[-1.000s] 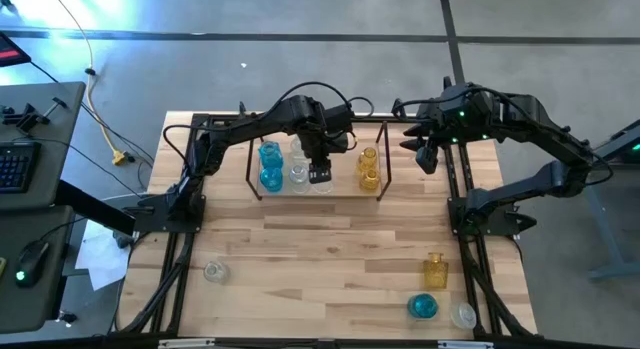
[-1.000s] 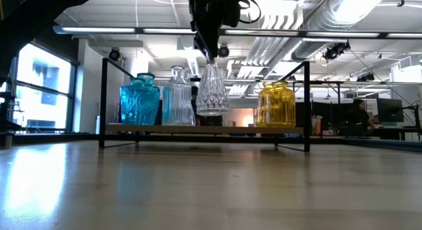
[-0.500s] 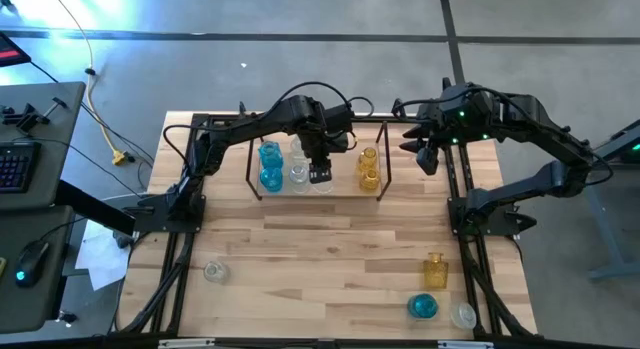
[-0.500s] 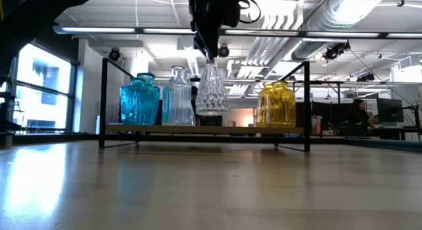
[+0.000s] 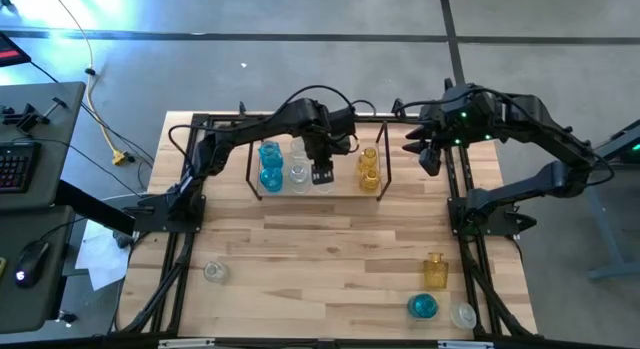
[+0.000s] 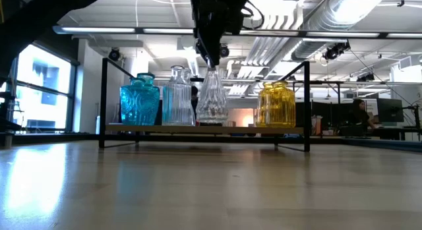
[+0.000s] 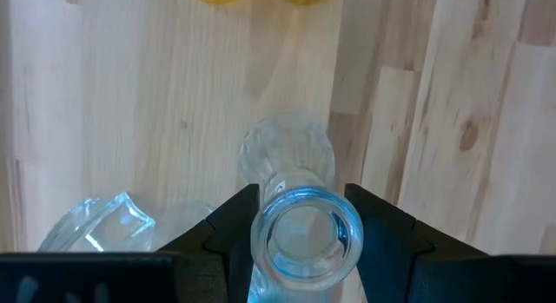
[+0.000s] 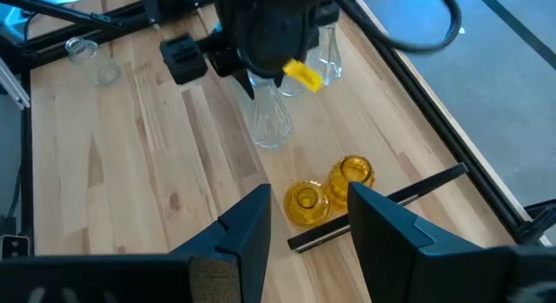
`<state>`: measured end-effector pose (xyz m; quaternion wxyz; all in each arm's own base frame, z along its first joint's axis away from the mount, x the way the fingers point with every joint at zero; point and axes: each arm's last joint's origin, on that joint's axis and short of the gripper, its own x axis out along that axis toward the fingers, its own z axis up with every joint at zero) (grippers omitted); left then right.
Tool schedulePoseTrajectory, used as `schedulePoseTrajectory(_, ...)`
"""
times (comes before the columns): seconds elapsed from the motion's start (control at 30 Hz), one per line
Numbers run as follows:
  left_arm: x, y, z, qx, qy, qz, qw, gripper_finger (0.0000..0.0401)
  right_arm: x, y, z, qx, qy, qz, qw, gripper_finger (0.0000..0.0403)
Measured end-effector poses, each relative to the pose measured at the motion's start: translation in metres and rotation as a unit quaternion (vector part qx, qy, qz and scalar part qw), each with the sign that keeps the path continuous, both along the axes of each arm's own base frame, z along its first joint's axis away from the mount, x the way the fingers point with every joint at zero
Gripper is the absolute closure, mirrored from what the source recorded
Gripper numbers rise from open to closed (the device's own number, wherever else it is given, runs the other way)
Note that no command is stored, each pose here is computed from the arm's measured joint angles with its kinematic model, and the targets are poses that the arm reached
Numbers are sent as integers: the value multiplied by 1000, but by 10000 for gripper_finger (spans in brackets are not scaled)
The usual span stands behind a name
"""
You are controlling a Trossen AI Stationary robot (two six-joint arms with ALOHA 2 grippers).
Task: Sort vases onto shelf
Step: Put the transparent vase on the shelf
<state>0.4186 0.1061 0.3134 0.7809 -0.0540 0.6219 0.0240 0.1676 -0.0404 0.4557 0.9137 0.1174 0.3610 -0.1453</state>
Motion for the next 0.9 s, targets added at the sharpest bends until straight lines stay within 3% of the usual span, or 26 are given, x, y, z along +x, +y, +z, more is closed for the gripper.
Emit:
schedulePoseTrajectory(0.73, 2, 5, -9, -7, 16, 5, 1000, 258, -17, 4, 7, 4, -25, -15, 1000, 267)
schedulePoseTrajectory(0.9, 2, 5, -9, -12, 14, 4, 1000, 243, -17, 4, 7, 4, -27, -15, 1000, 267)
